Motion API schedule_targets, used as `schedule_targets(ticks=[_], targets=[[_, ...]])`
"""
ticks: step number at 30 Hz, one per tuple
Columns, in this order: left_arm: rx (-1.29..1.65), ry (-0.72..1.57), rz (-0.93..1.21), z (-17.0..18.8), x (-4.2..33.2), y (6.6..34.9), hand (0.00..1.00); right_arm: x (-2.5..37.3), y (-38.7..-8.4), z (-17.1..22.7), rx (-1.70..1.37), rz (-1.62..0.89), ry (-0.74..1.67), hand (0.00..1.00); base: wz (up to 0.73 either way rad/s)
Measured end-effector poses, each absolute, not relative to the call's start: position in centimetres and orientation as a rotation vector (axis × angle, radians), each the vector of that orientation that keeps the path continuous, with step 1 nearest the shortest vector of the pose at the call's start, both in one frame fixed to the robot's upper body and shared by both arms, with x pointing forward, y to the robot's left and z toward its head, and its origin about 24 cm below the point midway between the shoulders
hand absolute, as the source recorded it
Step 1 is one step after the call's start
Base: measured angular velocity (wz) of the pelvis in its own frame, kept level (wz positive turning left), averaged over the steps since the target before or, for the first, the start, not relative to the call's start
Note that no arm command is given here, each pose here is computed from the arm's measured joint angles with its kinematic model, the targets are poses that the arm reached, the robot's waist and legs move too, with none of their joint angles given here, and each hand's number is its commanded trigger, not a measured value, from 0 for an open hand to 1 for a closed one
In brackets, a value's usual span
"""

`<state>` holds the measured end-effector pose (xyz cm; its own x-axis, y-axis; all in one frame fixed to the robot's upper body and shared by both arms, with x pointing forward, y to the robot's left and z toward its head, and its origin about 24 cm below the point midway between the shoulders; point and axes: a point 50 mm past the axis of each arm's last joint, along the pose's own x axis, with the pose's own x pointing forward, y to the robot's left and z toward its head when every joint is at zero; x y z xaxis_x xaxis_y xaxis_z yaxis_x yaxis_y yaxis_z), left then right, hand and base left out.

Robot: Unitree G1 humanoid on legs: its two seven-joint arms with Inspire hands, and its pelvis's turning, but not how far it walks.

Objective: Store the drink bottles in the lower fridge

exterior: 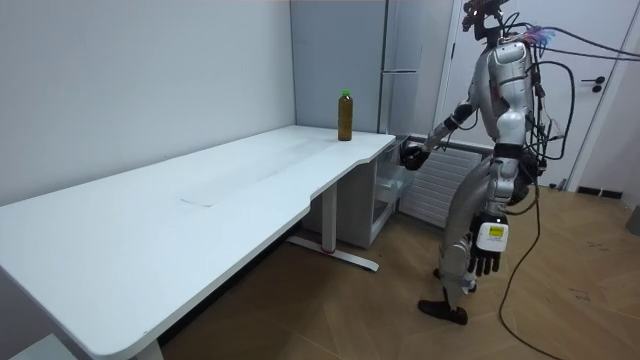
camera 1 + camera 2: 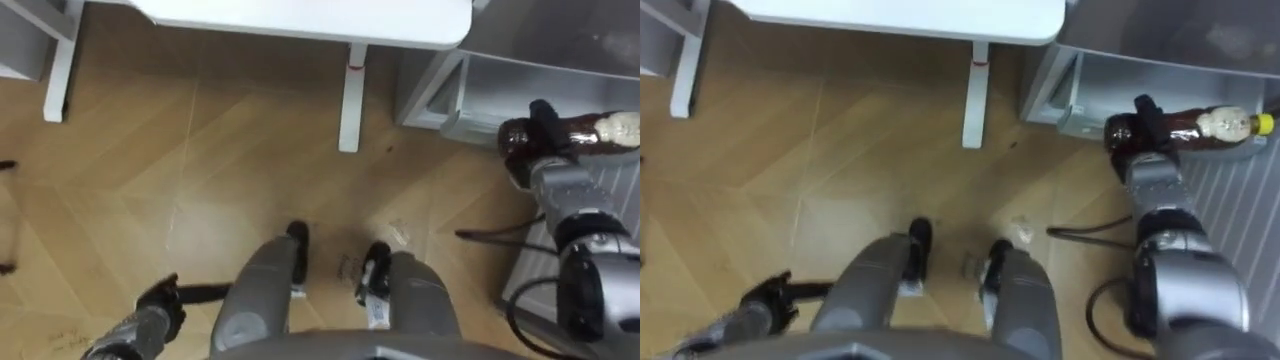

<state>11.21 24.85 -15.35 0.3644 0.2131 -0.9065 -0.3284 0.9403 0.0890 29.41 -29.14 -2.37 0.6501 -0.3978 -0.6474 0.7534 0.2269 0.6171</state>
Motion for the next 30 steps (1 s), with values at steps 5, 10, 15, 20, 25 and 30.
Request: schedule_targets(ticks=[5, 10, 15, 20, 25, 30], targets=[[-0.075, 1.125, 0.338, -15.0, 12.5, 24.7, 0.00, 30.3, -29.8, -1.0, 1.066, -0.806, 0.350, 1.00, 0.09], [-0.061, 1.117, 0.364, -14.9, 12.8, 24.8, 0.00, 30.6, -30.0, -0.5, 1.021, -0.809, 0.350, 1.00, 0.01], [-0.099, 1.118, 0.407, -15.0, 12.5, 25.0, 0.00, 31.4, -29.8, 0.4, 1.025, -0.819, 0.346, 1.00, 0.00], [-0.074, 1.149, 0.410, -15.1, 11.7, 25.4, 0.00, 31.6, -30.1, 0.9, 1.020, -0.844, 0.347, 0.95, 0.03], [-0.053, 1.161, 0.400, -15.2, 11.4, 25.5, 0.00, 31.4, -30.6, 1.0, 1.011, -0.876, 0.347, 0.00, 0.00], [-0.041, 1.159, 0.402, -15.1, 11.4, 25.8, 0.00, 31.5, -30.9, 1.5, 1.020, -0.899, 0.335, 0.00, -0.01]])
